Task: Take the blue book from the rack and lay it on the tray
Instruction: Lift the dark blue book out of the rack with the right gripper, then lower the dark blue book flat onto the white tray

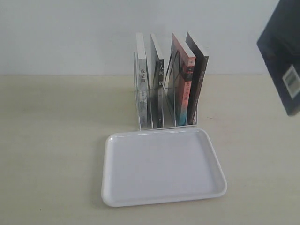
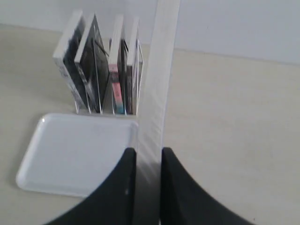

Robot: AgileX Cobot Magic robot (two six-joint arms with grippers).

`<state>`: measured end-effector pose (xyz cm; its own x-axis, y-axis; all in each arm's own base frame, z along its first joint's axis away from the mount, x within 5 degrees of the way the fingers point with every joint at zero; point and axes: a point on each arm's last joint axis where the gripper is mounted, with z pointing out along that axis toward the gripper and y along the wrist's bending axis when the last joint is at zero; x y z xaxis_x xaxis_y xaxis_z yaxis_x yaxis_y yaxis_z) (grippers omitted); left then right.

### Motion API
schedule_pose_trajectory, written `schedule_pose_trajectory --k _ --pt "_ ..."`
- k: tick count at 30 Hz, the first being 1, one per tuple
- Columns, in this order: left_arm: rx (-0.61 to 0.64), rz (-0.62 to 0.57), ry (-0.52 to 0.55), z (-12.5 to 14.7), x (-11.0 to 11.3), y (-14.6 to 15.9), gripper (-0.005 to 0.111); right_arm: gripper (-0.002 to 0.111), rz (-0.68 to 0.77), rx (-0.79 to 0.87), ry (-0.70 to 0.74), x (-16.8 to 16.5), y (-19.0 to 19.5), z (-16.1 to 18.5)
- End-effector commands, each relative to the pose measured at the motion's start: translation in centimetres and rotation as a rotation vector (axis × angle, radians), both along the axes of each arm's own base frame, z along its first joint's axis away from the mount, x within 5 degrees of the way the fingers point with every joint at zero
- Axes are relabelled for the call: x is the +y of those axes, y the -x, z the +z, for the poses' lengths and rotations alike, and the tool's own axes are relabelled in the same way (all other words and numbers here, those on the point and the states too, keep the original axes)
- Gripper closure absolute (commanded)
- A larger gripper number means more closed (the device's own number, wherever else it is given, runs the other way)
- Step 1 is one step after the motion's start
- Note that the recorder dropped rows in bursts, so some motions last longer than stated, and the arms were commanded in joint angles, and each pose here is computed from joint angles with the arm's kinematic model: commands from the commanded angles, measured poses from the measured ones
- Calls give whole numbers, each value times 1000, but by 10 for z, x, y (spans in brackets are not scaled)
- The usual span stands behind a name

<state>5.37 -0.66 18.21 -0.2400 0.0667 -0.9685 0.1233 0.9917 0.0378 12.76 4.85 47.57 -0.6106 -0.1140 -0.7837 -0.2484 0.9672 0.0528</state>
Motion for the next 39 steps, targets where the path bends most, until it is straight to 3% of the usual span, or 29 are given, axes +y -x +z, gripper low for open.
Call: schedule_pose_trajectory --k 1,11,20,23,28,34,39 --pt "-21 2 8 3 0 0 102 109 -25 84 31 0 -4 -38" --pt "-21 2 8 3 0 0 102 109 -49 128 42 13 -34 -67" --pt "-21 2 8 3 0 0 102 109 -35 152 233 46 -55 -87" --pt "-21 2 8 3 0 0 102 109 -66 113 346 68 -53 -93" --pt "-21 2 8 3 0 0 102 109 60 17 468 124 -46 -109" --pt "-21 2 8 3 0 0 102 109 177 37 644 183 -44 -156" --pt "-21 2 8 3 0 0 102 109 192 80 713 211 -54 -182"
